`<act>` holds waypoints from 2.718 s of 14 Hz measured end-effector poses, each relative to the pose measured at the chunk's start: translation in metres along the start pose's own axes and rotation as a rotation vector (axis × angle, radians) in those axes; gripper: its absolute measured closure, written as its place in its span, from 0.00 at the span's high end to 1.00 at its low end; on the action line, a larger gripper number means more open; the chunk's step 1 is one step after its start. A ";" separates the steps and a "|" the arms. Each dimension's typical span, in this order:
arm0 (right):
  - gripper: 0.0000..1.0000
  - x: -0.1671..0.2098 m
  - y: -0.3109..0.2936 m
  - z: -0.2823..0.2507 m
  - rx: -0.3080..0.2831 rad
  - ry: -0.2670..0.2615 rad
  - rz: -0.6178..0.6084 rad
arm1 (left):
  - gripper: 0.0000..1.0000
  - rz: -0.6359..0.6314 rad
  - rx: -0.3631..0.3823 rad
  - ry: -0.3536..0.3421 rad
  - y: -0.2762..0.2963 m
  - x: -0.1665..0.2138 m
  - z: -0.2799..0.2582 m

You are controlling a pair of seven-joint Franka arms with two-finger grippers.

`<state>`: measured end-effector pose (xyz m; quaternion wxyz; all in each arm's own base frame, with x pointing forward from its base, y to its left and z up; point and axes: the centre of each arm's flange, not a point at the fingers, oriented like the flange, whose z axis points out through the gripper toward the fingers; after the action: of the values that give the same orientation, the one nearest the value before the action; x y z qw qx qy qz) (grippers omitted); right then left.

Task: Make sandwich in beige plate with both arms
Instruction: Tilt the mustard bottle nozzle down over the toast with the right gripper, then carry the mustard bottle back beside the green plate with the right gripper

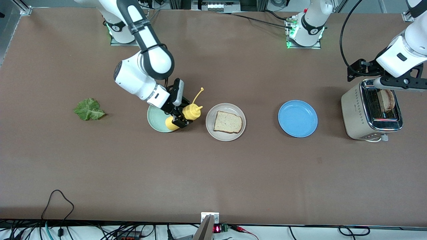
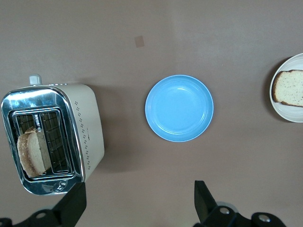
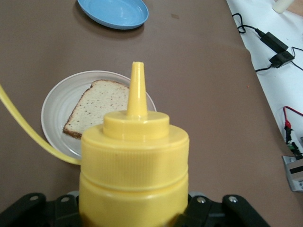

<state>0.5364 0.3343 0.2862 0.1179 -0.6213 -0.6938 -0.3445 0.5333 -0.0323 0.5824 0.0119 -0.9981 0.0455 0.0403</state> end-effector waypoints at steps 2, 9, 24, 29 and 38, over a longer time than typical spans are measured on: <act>0.46 0.009 0.008 0.000 -0.011 -0.009 -0.003 | 1.00 0.001 0.000 -0.004 0.000 0.000 0.000; 0.46 0.024 0.010 0.044 -0.092 -0.110 -0.076 | 1.00 0.001 0.000 -0.006 0.000 -0.001 0.001; 0.46 0.057 -0.019 0.107 -0.216 -0.402 -0.615 | 1.00 0.001 -0.001 -0.026 0.001 -0.003 0.002; 0.46 0.059 -0.039 0.125 -0.224 -0.506 -0.765 | 1.00 0.001 -0.001 -0.026 0.001 -0.003 0.002; 0.46 0.067 -0.005 0.118 -0.235 -0.484 -0.634 | 1.00 -0.005 -0.001 -0.020 -0.003 -0.003 -0.001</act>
<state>0.5493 0.4605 0.2378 -0.2323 -0.4491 -0.8145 -0.2846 0.5307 -0.0294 0.5836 0.0119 -0.9978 0.0428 0.0501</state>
